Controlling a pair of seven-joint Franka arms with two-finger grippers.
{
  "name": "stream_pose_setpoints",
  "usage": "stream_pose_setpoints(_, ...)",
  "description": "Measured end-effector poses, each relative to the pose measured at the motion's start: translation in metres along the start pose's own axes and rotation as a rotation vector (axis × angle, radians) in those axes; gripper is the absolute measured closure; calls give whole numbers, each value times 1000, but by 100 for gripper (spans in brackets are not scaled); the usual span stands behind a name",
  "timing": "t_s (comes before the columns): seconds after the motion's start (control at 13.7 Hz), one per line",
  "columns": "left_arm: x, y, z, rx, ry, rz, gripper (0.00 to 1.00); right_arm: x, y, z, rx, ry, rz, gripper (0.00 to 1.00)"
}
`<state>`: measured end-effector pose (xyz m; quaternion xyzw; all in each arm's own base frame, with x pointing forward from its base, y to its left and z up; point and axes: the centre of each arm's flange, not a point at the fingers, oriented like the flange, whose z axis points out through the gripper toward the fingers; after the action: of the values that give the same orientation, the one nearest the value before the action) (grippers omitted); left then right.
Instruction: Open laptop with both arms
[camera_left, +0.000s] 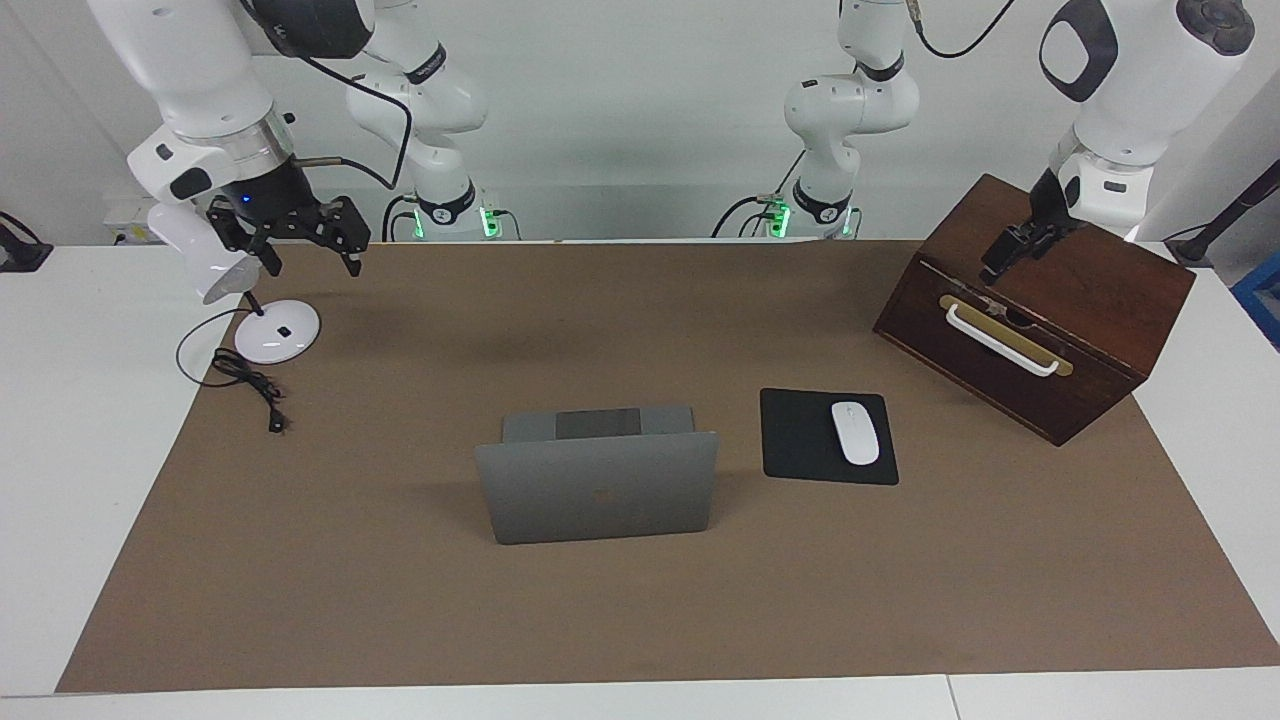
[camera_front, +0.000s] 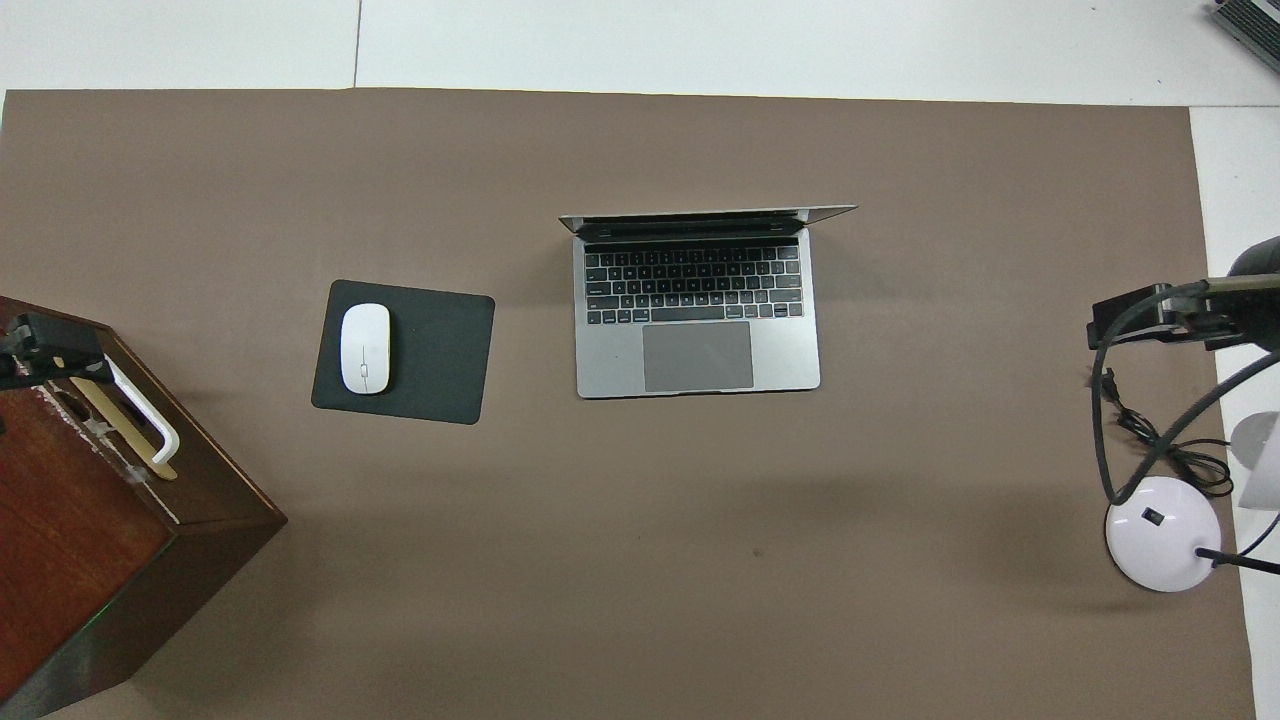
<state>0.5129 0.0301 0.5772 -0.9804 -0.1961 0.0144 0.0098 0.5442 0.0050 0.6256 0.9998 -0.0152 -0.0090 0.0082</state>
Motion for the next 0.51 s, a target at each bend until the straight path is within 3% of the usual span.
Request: stream_pose_setpoints(0.51, 4, 30, -3, -34, 23, 92, 0, 0, 0, -1, 0, 1, 0, 0)
